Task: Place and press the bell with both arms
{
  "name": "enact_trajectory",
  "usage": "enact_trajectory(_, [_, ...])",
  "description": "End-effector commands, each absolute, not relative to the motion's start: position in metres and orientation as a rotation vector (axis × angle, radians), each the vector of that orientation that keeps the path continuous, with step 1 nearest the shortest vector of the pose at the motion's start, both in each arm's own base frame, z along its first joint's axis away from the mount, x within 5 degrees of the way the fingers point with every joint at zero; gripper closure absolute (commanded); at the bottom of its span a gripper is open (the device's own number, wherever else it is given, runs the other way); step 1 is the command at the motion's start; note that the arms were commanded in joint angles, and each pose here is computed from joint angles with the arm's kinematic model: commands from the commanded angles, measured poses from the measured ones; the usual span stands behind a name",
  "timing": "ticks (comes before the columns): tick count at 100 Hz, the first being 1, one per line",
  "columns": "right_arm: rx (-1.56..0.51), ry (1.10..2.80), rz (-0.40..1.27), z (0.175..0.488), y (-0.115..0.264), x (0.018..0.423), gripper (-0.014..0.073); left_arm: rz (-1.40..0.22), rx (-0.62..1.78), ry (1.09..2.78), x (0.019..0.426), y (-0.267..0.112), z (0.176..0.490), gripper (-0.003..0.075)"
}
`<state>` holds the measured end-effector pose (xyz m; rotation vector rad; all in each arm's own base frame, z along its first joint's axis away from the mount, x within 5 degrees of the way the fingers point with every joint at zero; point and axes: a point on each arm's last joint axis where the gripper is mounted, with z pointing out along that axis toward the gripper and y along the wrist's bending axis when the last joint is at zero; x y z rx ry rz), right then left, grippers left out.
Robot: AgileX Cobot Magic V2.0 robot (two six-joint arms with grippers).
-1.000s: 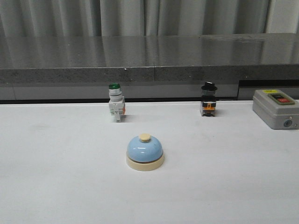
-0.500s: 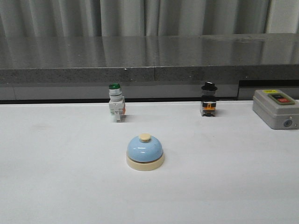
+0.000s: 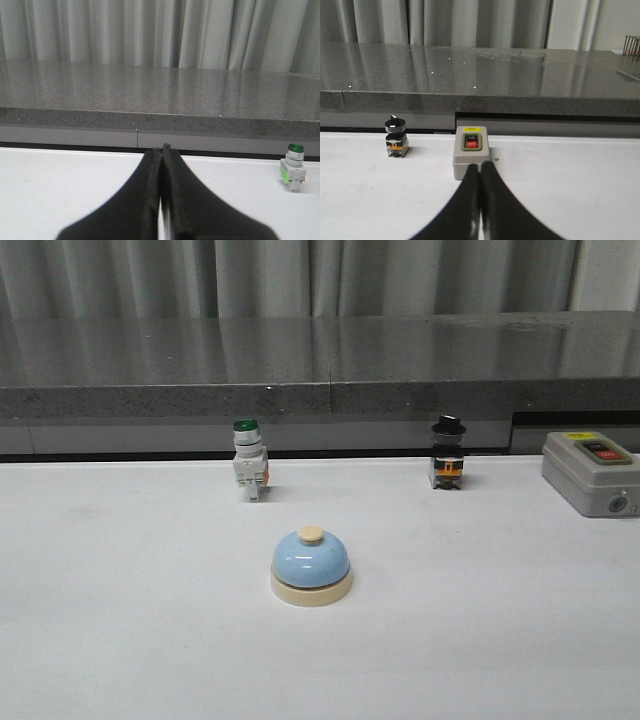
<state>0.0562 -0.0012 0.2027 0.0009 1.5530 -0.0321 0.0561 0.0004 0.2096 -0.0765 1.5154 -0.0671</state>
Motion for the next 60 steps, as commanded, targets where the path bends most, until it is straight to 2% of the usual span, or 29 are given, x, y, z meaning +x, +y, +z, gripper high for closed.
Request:
enact_trajectory(1, [0.000, 1.453, -0.042, 0.229, -0.001, 0.051, 0.0655, -0.078, -0.093, 1.449, 0.055, 0.001, 0.205, 0.0741])
enact_trajectory(18, [0.001, 1.495, -0.042, 0.258, -0.002, 0.055, 0.0655, -0.078, -0.093, 1.449, 0.055, 0.001, 0.205, 0.0741])
enact_trajectory(32, [0.001, 1.581, -0.041, 0.279, -0.002, 0.073, 0.0655, -0.078, -0.093, 1.449, 0.055, 0.001, 0.205, 0.0741])
enact_trajectory(60, [0.000, 1.775, -0.036, 0.311, -0.003, 0.143, 0.0655, -0.078, -0.093, 1.449, 0.055, 0.001, 0.205, 0.0741])
